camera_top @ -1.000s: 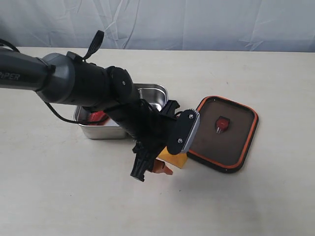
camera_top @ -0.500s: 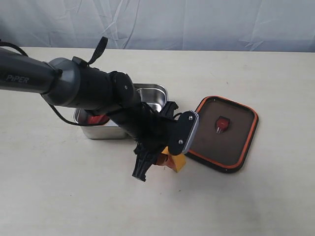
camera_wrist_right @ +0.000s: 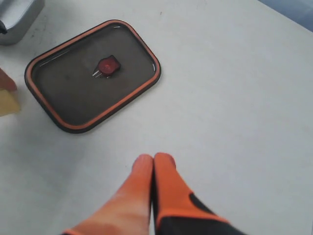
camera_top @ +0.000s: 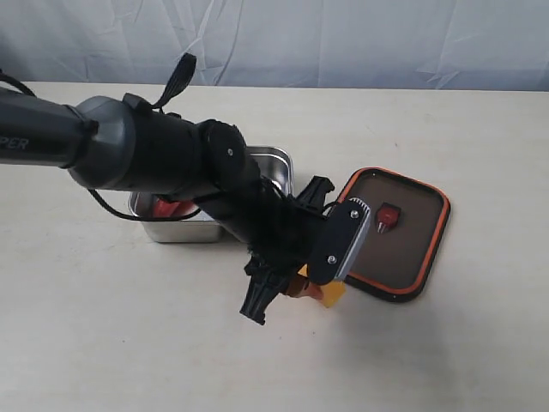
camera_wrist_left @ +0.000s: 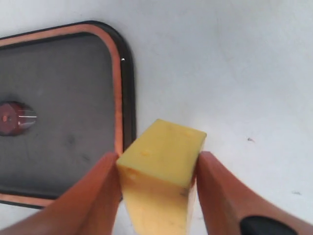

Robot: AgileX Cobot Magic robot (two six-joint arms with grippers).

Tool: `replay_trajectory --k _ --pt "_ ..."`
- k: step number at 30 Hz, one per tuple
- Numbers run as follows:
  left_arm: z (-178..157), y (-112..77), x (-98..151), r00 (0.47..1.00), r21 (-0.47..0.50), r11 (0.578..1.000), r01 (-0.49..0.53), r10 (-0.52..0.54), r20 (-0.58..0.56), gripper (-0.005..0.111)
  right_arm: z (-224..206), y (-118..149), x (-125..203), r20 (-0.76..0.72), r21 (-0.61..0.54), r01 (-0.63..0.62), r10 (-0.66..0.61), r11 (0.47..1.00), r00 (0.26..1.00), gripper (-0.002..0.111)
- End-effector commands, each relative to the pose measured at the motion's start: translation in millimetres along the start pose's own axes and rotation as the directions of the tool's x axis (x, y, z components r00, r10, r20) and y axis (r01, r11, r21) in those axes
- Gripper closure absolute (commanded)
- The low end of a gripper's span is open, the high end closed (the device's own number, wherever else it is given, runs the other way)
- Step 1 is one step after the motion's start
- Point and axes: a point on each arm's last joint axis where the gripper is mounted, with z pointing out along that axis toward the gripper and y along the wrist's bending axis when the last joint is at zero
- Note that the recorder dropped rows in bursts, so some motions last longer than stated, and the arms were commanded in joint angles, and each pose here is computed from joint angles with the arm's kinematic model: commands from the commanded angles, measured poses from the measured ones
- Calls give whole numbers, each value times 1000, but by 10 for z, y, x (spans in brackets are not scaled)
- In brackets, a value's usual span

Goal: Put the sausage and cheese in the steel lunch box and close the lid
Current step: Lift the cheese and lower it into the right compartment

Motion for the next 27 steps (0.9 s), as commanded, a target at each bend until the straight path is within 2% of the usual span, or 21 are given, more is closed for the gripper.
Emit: replay_trajectory --k 1,6,10,12,16,17,19,21,23,27 --pt "-114 47 -54 1000 -52 999 -4 4 -6 107 -17 0 7 6 -10 -19 19 1000 1000 108" --pt "-319 202 -100 999 -215 977 -11 4 -32 107 -17 0 7 6 -10 -21 21 1000 1000 108" --pt "-528 403 -81 995 -437 898 40 -74 -61 107 -17 0 7 6 -10 -28 28 1000 1000 108" --pt "-580 465 -7 990 -495 866 77 -124 -64 107 -17 0 7 6 -10 -35 35 999 999 108" --pt "-611 504 283 969 -488 854 183 -240 -56 107 -17 0 7 6 -10 -40 40 999 999 108" --pt "-639 520 433 949 -489 835 251 -311 -44 107 -17 0 7 6 -10 -40 40 999 999 108" --pt "-717 549 620 921 -510 799 319 -388 -32 107 -17 0 7 6 -10 -39 39 999 999 108" --pt "-740 527 761 904 -478 802 359 -425 -34 107 -17 0 7 6 -10 -42 42 999 999 108" --pt "-695 497 838 884 -440 797 413 -468 -19 107 -17 0 7 6 -10 -50 50 999 999 108" --pt "-540 457 892 863 -404 794 455 -504 -18 107 -18 -6 -21 36 -5 -63 63 998 997 108"
